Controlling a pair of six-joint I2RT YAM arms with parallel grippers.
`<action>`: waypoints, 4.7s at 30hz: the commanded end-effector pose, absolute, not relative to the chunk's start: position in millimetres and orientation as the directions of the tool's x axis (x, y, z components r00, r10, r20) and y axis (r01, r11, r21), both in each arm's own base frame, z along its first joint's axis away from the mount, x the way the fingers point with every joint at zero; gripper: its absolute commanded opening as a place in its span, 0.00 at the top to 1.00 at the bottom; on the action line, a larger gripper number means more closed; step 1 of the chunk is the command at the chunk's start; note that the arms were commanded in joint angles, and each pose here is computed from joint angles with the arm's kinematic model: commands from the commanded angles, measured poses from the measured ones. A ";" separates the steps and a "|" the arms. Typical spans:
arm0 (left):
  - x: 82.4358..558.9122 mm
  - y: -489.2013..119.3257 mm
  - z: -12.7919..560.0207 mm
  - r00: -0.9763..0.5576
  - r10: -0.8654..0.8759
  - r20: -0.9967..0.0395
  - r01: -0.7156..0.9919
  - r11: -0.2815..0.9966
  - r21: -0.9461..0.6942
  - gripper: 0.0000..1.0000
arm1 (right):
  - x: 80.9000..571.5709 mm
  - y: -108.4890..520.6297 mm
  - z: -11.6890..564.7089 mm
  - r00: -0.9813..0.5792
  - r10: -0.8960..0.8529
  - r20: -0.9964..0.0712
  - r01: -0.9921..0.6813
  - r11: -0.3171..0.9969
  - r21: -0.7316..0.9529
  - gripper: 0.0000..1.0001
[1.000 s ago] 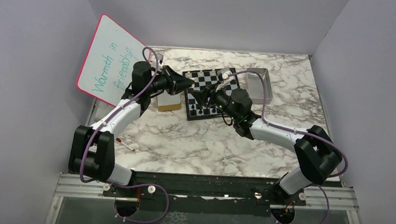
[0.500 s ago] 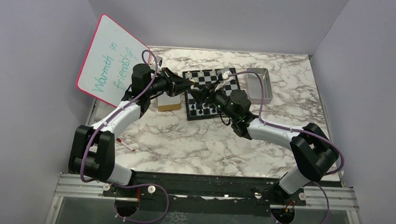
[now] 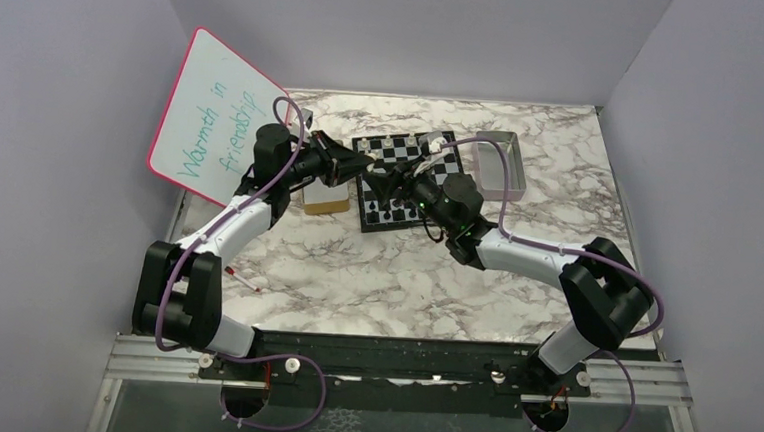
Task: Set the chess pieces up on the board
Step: Place the chess piece on the chessboard.
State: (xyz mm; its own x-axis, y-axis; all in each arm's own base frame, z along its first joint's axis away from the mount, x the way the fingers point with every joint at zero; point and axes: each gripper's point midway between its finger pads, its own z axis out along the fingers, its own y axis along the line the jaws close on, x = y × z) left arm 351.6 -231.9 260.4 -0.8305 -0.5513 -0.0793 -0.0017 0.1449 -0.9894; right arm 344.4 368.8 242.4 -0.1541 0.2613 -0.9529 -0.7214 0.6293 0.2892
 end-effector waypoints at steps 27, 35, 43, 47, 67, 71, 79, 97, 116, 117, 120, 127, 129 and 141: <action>352.0 -227.6 259.0 -0.804 -0.590 -0.072 -0.006 0.129 -0.992 0.86 | 343.8 375.3 266.1 -0.077 0.287 -0.955 -0.746 0.619 0.246 0.40; 352.3 -227.6 261.7 -0.803 -0.591 -0.071 -0.004 0.125 -0.992 0.86 | 342.6 377.9 265.9 -0.068 0.271 -0.960 -0.753 0.617 0.228 0.41; 350.9 -226.7 264.3 -0.800 -0.596 -0.071 -0.002 0.120 -0.993 0.86 | 352.9 382.9 263.4 -0.074 0.261 -0.963 -0.733 0.640 0.230 0.51; 349.7 -227.5 264.7 -0.803 -0.593 -0.068 -0.003 0.118 -0.993 0.86 | 356.8 384.4 261.7 -0.074 0.258 -0.963 -0.726 0.649 0.229 0.55; 338.2 -228.4 253.4 -0.806 -0.586 -0.079 -0.003 0.138 -0.990 0.64 | 367.6 365.2 264.8 -0.077 0.235 -0.969 -0.632 0.740 0.230 0.99; 335.0 -228.0 246.7 -0.809 -0.578 -0.102 0.011 0.159 -0.987 0.55 | 369.7 351.4 260.7 -0.087 0.161 -0.983 -0.593 0.784 0.181 0.99; 330.4 -224.1 237.3 -0.807 -0.502 -0.311 0.155 0.328 -0.932 0.52 | 381.4 311.6 236.9 -0.241 -0.075 -0.968 -0.549 0.833 0.072 0.99; 290.9 -184.8 228.5 -0.376 -0.001 -0.927 0.691 0.666 -0.281 0.52 | 423.3 251.9 162.6 -0.677 -0.331 -0.657 -0.480 0.875 0.053 0.96; 275.1 -179.2 209.6 -0.317 0.079 -0.945 0.704 0.687 -0.179 0.52 | 470.5 284.8 79.6 -0.769 -0.388 -0.509 -0.492 0.867 0.081 0.88; 275.2 -178.9 210.5 -0.314 0.078 -0.946 0.704 0.688 -0.177 0.52 | 471.9 285.8 76.9 -0.769 -0.389 -0.507 -0.491 0.867 0.080 0.87; 275.5 -177.8 210.4 -0.314 0.078 -0.946 0.699 0.694 -0.175 0.52 | 476.8 289.4 70.9 -0.768 -0.394 -0.505 -0.497 0.864 0.082 0.82; 274.6 -181.3 206.9 -0.330 0.079 -0.941 0.706 0.683 -0.190 0.52 | 490.7 293.4 73.6 -0.741 -0.405 -0.536 -0.512 0.857 0.061 0.68; 274.5 -180.8 208.4 -0.324 0.078 -0.943 0.706 0.684 -0.185 0.52 | 493.8 293.8 76.0 -0.731 -0.407 -0.548 -0.515 0.856 0.051 0.63; 274.2 -179.9 210.7 -0.321 0.070 -0.944 0.694 0.696 -0.185 0.51 | 508.4 290.6 97.4 -0.637 -0.412 -0.651 -0.530 0.848 -0.018 0.58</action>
State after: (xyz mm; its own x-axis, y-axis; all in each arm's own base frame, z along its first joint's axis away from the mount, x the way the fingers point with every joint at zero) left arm 273.2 -181.9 204.1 -0.3472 0.0730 -0.9349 0.7017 0.6816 -0.2074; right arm 493.9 288.1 66.0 -0.7084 -0.4305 -0.5594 -0.5302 0.8477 0.0190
